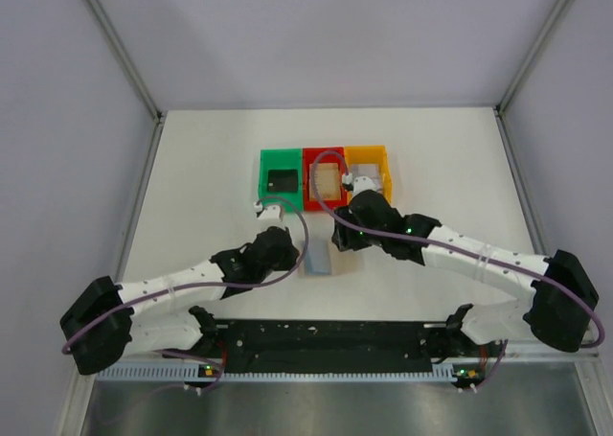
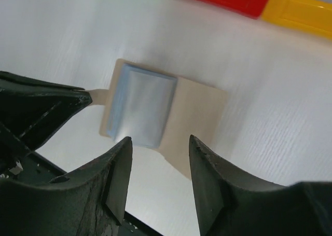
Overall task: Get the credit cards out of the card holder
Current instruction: Open the card holder at the center of the board.
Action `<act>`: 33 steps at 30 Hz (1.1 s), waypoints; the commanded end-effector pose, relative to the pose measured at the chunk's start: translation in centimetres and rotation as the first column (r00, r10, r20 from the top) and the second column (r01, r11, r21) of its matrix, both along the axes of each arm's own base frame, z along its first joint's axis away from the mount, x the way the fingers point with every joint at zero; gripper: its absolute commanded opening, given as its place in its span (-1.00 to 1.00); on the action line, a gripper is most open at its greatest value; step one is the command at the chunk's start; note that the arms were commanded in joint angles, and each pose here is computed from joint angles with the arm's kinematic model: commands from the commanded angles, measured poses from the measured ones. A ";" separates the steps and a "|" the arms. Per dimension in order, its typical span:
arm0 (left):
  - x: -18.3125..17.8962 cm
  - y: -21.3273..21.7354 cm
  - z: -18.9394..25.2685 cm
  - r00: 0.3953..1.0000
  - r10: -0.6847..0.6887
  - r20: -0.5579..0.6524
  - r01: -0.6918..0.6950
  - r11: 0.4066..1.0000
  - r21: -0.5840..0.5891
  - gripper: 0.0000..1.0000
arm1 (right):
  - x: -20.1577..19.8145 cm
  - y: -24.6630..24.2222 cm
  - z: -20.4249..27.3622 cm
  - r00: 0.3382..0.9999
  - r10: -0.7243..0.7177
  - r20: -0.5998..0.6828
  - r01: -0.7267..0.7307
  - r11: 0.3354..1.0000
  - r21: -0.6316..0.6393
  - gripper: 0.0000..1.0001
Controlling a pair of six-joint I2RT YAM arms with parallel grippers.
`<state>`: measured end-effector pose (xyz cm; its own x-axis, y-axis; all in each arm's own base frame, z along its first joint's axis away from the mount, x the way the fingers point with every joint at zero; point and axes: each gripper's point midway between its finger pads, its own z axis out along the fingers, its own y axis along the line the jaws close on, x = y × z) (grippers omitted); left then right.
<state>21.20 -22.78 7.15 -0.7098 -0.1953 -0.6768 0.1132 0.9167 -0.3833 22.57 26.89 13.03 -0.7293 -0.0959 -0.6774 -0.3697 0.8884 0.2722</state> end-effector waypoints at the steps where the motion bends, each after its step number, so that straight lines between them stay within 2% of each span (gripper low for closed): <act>1: 0.1 -0.5 1.7 0.999 0.009 0.036 -0.007 0.997 -0.074 -1.00 | -0.1 3.1 1.7 0.992 0.100 0.074 -0.103 0.994 0.038 0.01; 3: 0.1 -0.3 1.6 0.999 0.015 0.033 -0.013 0.997 -0.075 -1.00 | -0.3 4.1 0.8 0.990 0.121 0.070 -0.123 0.992 0.017 0.12; 7: -0.2 -0.4 1.2 1.000 0.013 0.015 -0.012 0.997 -0.081 -1.00 | -0.5 5.7 -1.2 0.987 0.148 0.054 -0.146 0.988 -0.041 0.52; 9: -0.3 -0.5 1.1 1.000 0.011 0.010 -0.010 0.996 -0.087 -1.00 | -0.4 6.2 -2.2 0.989 0.146 0.037 -0.143 0.988 -0.053 0.58; 22: -0.3 -0.7 1.6 1.000 0.006 0.014 -0.004 0.995 -0.103 -1.00 | -0.6 8.2 -5.9 0.986 0.162 -0.027 -0.164 0.981 -0.101 0.76; 33: -0.3 -0.3 1.7 1.000 0.014 0.023 -0.012 0.995 -0.095 -1.00 | 0.3 5.8 -8.3 0.996 0.090 -0.014 -0.090 0.965 -0.244 0.70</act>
